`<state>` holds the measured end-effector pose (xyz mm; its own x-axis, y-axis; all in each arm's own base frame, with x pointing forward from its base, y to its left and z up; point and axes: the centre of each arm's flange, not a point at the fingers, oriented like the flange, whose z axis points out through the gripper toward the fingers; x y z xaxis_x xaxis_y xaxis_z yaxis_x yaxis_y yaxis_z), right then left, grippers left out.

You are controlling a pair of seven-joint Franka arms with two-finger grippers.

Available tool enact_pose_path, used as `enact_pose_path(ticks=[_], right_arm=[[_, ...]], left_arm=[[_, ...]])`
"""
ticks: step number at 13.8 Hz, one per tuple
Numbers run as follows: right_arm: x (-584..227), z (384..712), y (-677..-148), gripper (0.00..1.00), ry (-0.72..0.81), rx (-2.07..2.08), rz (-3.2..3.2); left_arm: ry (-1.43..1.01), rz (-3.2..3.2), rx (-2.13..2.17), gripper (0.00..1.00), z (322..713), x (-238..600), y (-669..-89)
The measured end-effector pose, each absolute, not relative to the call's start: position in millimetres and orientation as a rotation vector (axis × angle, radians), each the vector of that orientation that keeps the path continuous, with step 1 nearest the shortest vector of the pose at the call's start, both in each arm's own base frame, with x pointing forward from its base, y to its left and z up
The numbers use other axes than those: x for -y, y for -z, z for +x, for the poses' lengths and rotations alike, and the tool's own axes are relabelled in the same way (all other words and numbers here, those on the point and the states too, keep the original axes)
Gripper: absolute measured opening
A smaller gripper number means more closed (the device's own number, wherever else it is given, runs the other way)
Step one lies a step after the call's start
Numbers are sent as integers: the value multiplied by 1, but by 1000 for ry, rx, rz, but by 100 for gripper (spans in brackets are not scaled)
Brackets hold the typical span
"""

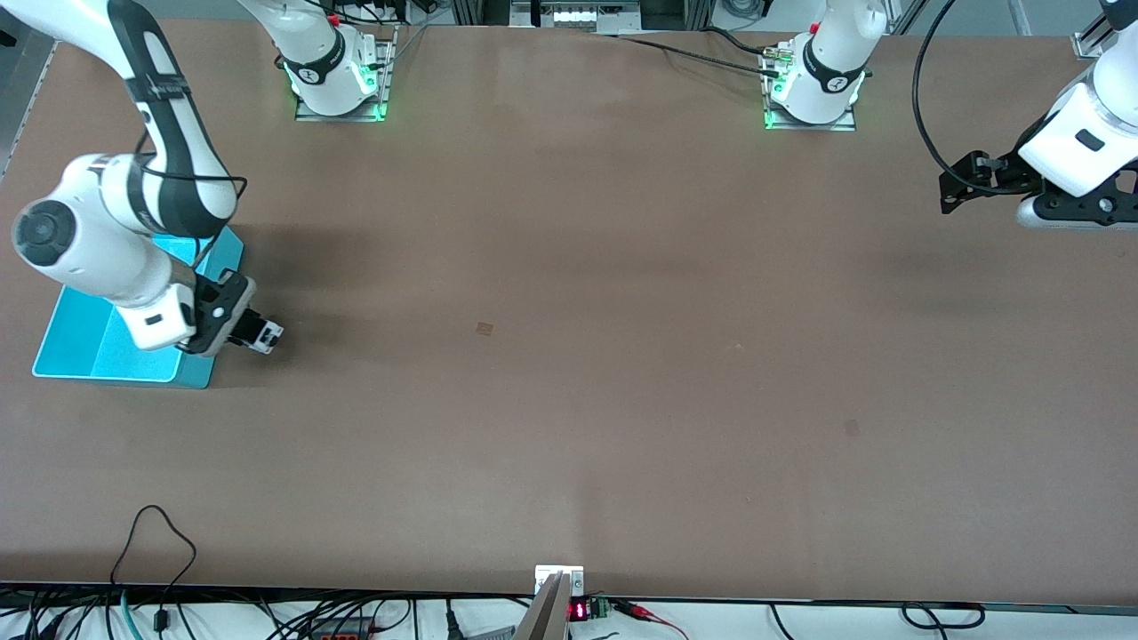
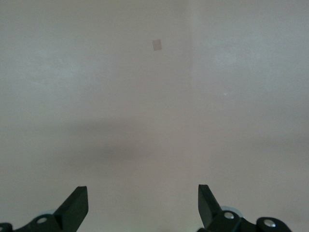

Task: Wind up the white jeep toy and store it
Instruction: 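Carry the jeep over the blue bin and lower it inside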

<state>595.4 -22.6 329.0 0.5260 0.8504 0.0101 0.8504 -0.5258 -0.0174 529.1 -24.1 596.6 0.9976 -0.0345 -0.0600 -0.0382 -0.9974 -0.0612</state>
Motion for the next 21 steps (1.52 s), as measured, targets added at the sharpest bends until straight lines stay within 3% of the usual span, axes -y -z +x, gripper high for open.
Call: enact_pose_path(ticks=[10, 15, 21], right_arm=[[96, 565, -368, 51, -223, 351, -3220], [183, 540, -332, 51, -297, 67, -3226], [206, 513, -267, 51, -198, -2, -3219]], left_arm=[[-115, -3077, -41, 100, 526, 20, -602], [-90, -3078, -27, 100, 525, 15, -618], [-82, -3079, -23, 100, 525, 14, -620]])
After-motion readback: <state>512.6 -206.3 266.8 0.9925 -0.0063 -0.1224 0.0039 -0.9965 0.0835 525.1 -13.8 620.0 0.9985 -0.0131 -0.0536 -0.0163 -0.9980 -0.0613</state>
